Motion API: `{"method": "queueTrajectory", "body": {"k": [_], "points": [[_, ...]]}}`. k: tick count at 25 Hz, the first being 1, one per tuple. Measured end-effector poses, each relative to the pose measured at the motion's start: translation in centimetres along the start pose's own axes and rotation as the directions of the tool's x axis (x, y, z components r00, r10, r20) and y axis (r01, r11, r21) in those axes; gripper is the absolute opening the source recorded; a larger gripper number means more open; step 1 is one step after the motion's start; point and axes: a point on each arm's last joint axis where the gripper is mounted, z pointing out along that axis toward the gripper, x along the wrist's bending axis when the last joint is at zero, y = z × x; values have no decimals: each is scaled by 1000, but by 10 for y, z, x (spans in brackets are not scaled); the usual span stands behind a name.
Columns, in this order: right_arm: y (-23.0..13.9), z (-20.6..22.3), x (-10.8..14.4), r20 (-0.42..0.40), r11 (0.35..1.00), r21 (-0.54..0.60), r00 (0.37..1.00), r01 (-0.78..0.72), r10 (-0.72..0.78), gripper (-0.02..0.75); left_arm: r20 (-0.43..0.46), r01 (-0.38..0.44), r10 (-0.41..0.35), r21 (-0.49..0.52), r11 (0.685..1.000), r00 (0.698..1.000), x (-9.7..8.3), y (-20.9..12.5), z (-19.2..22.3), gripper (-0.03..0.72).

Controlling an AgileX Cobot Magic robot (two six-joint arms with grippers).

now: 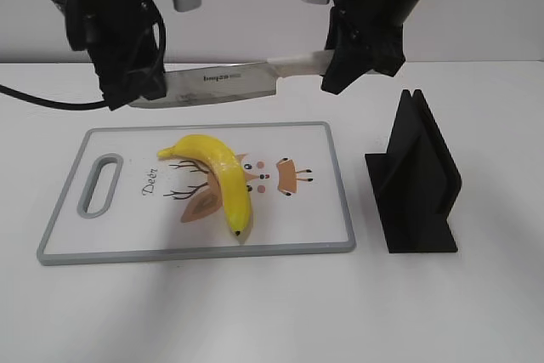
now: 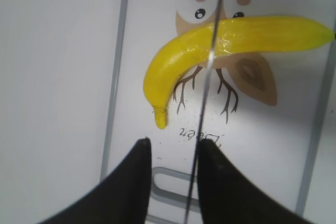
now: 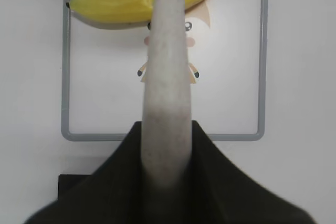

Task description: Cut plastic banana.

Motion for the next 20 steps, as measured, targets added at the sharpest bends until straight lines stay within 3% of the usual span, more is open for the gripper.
{"method": "queueTrajectory", "body": {"k": [3,5,13,20], "points": [[0,4,-1,-3,1000,-14,1000,-8,8,167,22,3,-3,9,1000,1000,0,-1,8,107],[-1,7,-2,-7,1000,-13,1000,-11,11,167,32,4,-5,13,1000,999,0,-1,11,35],[-8,25,-7,-38,1000,6,999,-23,24,167,70,24,-25,12,1000,997,0,-3,26,7],[-33,81,-16,-116,993,93,990,-76,86,167,184,87,-94,45,995,978,0,-13,98,6]]}}
